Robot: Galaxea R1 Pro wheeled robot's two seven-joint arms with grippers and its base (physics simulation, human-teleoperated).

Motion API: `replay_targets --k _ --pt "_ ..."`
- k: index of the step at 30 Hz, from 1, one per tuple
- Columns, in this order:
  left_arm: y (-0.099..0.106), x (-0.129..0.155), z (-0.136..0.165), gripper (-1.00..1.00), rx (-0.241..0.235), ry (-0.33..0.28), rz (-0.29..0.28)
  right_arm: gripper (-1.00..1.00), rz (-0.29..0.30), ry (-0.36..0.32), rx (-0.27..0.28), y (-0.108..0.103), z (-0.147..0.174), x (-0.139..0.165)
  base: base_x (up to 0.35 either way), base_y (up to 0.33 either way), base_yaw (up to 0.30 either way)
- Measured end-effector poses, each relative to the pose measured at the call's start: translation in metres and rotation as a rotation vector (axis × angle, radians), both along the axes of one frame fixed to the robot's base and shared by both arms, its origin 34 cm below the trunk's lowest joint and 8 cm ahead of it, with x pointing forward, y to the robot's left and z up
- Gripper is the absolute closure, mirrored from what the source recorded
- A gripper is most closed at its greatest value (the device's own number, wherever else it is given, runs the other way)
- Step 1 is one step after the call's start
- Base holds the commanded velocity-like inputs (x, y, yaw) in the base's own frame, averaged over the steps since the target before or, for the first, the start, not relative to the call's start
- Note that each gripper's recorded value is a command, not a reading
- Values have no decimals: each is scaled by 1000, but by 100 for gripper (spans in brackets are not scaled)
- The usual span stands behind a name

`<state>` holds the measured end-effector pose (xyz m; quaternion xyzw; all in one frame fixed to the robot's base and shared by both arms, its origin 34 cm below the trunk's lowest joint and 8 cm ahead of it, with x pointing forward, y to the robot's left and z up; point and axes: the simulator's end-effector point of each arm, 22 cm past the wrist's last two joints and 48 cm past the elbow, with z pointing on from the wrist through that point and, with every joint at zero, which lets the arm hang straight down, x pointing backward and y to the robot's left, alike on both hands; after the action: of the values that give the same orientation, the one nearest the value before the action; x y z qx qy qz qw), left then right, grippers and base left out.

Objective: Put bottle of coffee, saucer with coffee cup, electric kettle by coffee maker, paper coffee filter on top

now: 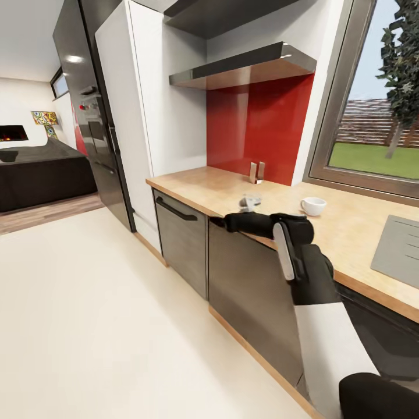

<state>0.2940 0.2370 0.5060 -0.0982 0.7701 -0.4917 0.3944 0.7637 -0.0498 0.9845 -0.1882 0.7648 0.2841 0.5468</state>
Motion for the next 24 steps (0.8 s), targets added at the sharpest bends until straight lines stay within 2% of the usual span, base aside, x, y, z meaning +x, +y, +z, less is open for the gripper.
replay_targets --k 5,6,7,8,10,11,13,15,16,17,21,22,24 --pt "1 0 0 -100 0 0 2 -100 -21 -100 -10 -6 73 13 0 0 0" --pt "1 0 0 -100 0 0 2 -100 -33 -120 -13 -9 86 16 0 0 0" --pt "1 0 0 -100 0 -1 3 -100 -71 -159 -24 -17 113 23 0 0 0" --pt "1 1 0 -100 0 0 4 -100 -202 -205 -76 -53 153 46 0 0 0" --pt "1 1 0 -100 0 0 4 -100 -269 -231 -97 -78 182 57 0 0 0" --pt "1 1 0 -100 1 0 4 -100 -336 -234 -127 -108 198 70 0 0 0" --pt "1 1 0 -100 1 0 5 -100 -399 -225 -151 -143 214 81 0 0 0" --pt "1 1 0 -100 1 0 5 -100 -506 -184 -187 -206 237 98 0 0 0" --pt "1 1 0 -100 1 0 5 -100 -526 -169 -188 -220 243 102 0 0 0" --pt "1 1 0 -100 1 0 5 -100 -572 -134 -201 -249 250 107 0 0 0" --pt "1 1 0 -100 1 1 5 -100 -652 -69 -245 -294 254 111 0 0 0" --pt "1 1 0 -100 2 1 5 -100 -692 -46 -297 -311 252 111 0 0 0" --pt "2 1 0 -100 2 1 5 -100 -728 -26 -360 -326 247 112 0 0 0"
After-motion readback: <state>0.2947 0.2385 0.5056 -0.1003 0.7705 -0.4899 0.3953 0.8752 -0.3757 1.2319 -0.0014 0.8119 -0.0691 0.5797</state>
